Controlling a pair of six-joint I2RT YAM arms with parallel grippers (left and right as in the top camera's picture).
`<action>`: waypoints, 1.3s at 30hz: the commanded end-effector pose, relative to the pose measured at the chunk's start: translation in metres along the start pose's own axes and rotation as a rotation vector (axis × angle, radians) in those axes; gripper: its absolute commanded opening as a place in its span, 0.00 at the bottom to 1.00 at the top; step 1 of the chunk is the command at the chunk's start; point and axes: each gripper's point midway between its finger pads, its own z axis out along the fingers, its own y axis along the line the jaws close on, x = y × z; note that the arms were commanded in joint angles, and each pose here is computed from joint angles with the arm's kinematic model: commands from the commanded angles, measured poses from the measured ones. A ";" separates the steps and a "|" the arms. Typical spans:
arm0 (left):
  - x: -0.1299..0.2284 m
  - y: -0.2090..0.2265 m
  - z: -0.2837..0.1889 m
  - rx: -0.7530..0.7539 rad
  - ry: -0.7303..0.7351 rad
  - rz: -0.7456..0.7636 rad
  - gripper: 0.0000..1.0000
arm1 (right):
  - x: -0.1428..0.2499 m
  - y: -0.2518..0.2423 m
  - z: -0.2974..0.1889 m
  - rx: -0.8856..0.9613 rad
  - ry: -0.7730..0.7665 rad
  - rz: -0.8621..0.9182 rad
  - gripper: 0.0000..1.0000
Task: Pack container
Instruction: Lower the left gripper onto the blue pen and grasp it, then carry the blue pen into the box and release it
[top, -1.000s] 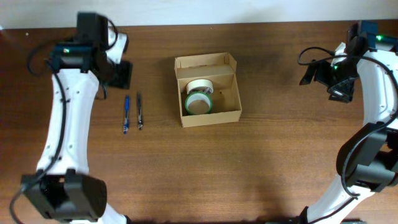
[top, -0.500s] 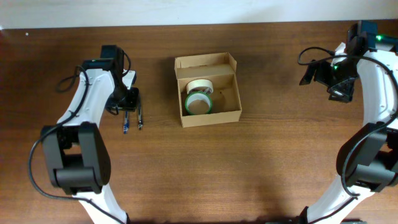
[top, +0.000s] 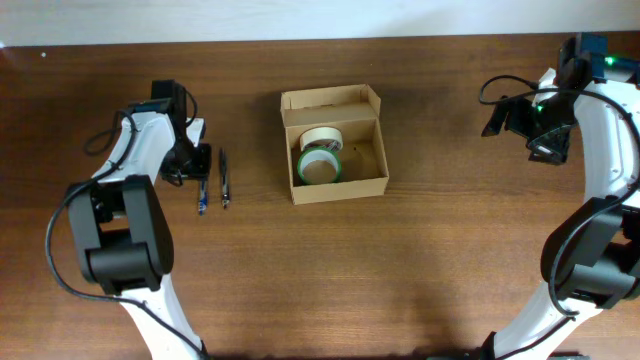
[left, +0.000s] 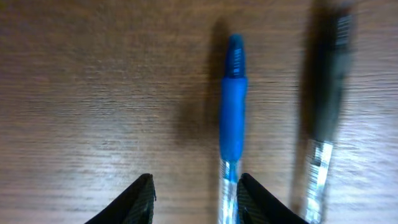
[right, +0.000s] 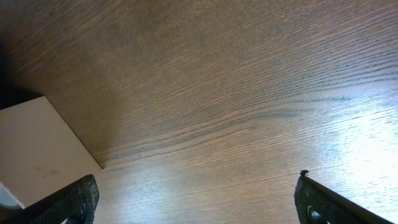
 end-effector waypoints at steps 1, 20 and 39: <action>0.006 -0.006 0.019 0.027 0.047 0.012 0.43 | 0.000 -0.001 0.002 -0.007 0.004 0.004 0.99; 0.012 -0.009 0.033 0.044 0.087 0.180 0.02 | 0.000 -0.001 0.002 -0.007 0.004 0.004 0.99; -0.083 -0.118 -0.305 0.036 -0.615 0.757 0.02 | 0.000 -0.001 0.002 -0.007 0.004 0.004 0.99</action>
